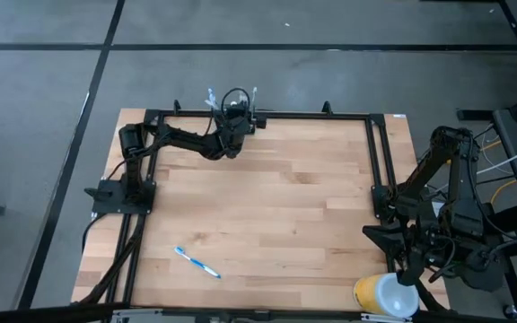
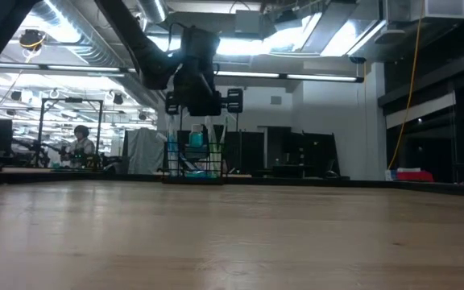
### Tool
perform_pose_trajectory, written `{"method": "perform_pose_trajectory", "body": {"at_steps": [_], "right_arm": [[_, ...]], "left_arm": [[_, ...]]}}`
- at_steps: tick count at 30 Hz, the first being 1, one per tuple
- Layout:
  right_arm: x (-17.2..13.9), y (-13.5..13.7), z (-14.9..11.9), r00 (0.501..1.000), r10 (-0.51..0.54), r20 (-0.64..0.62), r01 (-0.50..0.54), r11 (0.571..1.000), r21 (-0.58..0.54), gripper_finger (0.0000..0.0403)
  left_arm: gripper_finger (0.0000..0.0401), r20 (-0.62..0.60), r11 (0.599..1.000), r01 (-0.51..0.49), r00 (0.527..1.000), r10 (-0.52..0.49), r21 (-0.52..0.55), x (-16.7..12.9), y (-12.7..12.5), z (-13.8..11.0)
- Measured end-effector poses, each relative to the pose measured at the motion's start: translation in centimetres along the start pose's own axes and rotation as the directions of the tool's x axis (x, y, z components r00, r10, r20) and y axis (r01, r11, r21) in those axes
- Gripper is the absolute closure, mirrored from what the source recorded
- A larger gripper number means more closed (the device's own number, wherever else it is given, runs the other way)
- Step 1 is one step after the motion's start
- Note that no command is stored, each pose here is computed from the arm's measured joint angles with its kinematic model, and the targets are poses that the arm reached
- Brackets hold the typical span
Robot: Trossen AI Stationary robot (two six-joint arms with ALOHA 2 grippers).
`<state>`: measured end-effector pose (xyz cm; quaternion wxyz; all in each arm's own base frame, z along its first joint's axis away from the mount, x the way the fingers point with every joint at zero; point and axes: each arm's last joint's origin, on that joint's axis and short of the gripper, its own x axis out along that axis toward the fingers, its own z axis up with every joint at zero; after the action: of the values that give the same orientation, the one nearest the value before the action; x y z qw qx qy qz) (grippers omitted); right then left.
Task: Pick & Place toothbrushing station
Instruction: Put the green toothbrush into the black wire organizer, then put the blue toothbrush into the black wire organizer
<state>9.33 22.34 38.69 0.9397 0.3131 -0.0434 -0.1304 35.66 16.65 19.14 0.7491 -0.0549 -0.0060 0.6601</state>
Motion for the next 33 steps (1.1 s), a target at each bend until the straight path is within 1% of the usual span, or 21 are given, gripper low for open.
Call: {"method": "perform_pose_trajectory", "body": {"at_steps": [3,5,8,12,15,19,21,23,24,26,27,29,30,31,33], "right_arm": [[0.0,0.0,0.1,1.0,0.0,0.0,0.0,1.0,0.001,0.0371],[0.0,0.0,0.1,1.0,0.0,0.0,0.0,1.0,0.001,0.0371],[0.0,0.0,0.1,1.0,0.0,0.0,0.0,1.0,0.001,0.0371],[0.0,0.0,0.1,1.0,0.0,0.0,0.0,1.0,0.002,0.0371],[0.0,0.0,0.1,1.0,0.0,0.0,0.0,1.0,0.001,0.0371],[0.0,0.0,0.1,1.0,0.0,0.0,0.0,1.0,-0.007,0.0371],[0.0,0.0,0.1,1.0,0.0,0.0,0.0,1.0,-0.01,0.0371],[-0.1,0.0,0.1,1.0,0.003,-0.003,-0.003,1.0,-0.008,0.0371],[-0.2,0.0,0.1,1.0,0.006,-0.005,-0.006,1.0,-0.006,0.0371],[-0.4,0.0,0.1,1.0,0.013,-0.01,-0.013,1.0,-0.004,0.0371],[-0.4,0.0,0.1,1.0,0.014,-0.011,-0.015,1.0,-0.005,0.0371],[-0.5,0.0,0.0,1.0,0.015,-0.011,-0.015,1.0,-0.009,0.0371],[-0.4,0.0,0.0,1.0,0.015,-0.011,-0.015,1.0,-0.015,0.0371],[-0.4,0.0,0.0,1.0,0.015,-0.011,-0.015,1.0,-0.017,0.0371],[-0.4,0.0,0.0,1.0,0.015,-0.011,-0.015,1.0,-0.017,0.0371]], "left_arm": [[0.0375,-0.002,1.0,0.002,1.0,-0.002,-0.012,-0.3,0.0,-0.2],[0.0364,-0.01,0.999,0.036,0.999,-0.037,-0.007,-0.3,-0.1,-0.2],[0.0343,-0.017,0.997,0.081,0.997,-0.081,-0.008,-0.4,-0.3,-0.1],[0.0307,-0.008,0.992,0.126,0.992,-0.126,-0.011,-1.6,-0.7,1.0],[0.0277,0.016,0.991,0.129,0.991,-0.13,0.038,-3.2,-1.1,2.4],[0.0241,0.02,0.988,0.104,0.994,-0.107,0.117,-5.4,-1.0,4.2],[0.0228,-0.01,0.982,0.109,0.994,-0.109,0.156,-6.6,-0.8,4.8],[0.0219,-0.071,0.977,0.157,0.986,-0.148,0.147,-8.6,0.0,6.0],[0.0217,-0.111,0.975,0.189,0.978,-0.176,0.118,-10.0,0.5,6.7],[0.0217,-0.224,0.97,0.243,0.946,-0.233,0.02,-12.7,1.8,7.8],[0.022,-0.293,0.965,0.26,0.921,-0.258,-0.033,-14.1,2.7,8.2],[0.023,-0.431,0.951,0.291,0.849,-0.305,-0.101,-16.5,4.1,8.5],[0.0237,-0.5,0.944,0.31,0.803,-0.326,-0.117,-17.8,4.8,8.5],[0.0244,-0.577,0.938,0.327,0.746,-0.333,-0.117,-19.1,5.5,8.2],[0.026,-0.718,0.936,0.328,0.622,-0.313,-0.123,-21.5,6.8,7.5]]}}
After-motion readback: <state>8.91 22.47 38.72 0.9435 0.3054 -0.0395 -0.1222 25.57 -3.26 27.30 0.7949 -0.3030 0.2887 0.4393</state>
